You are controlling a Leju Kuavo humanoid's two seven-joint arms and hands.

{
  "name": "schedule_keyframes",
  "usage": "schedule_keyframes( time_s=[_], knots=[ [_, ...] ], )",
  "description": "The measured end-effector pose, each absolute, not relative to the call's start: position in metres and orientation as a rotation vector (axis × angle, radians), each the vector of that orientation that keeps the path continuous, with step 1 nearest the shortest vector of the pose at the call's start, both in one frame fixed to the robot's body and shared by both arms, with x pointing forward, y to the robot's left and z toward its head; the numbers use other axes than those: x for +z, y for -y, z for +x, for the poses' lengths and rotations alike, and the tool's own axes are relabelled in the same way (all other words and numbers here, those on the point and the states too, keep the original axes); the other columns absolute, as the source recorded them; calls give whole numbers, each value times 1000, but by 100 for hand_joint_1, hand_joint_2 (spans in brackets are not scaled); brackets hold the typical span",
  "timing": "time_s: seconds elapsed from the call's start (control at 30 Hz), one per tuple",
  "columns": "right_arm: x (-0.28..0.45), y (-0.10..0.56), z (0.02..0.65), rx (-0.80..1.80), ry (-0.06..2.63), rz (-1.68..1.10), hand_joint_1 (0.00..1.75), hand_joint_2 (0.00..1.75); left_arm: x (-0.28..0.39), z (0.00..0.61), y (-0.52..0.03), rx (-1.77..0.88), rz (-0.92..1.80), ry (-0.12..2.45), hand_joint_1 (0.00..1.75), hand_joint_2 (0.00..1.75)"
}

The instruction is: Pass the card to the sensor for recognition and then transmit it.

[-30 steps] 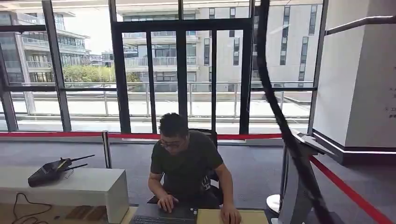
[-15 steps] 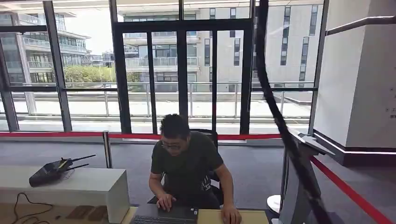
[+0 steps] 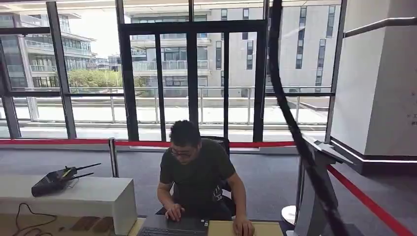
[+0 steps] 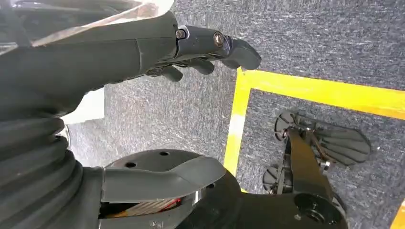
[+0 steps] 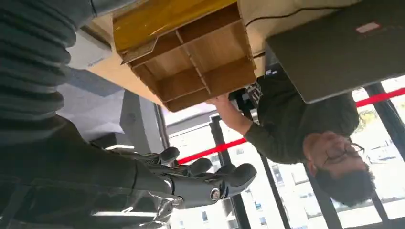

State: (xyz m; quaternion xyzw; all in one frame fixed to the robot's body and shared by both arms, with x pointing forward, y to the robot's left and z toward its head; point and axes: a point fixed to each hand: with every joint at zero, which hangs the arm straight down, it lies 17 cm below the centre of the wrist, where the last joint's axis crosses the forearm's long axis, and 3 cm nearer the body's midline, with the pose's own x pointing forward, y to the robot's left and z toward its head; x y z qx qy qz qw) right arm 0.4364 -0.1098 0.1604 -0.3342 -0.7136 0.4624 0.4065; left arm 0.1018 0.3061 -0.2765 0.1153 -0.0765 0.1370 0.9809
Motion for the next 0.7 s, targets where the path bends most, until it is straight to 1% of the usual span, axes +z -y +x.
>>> schedule_keyframes(
  time_s=[0.13, 0.27, 0.47, 0.7],
  knots=[
    [137, 91, 441, 1198, 1760, -851, 0, 175, -277, 100, -306, 284, 231, 145, 0, 175],
    [114, 72, 444, 1225, 1731, -786, 0, 175, -277, 101, -306, 295, 229, 143, 0, 175],
    [97, 47, 456, 1250, 1718, -749, 0, 175, -277, 100, -305, 307, 241, 140, 0, 175],
    [90, 55, 484, 1301, 1642, -856, 0, 175, -277, 99, -302, 299, 226, 138, 0, 175]
  ],
)
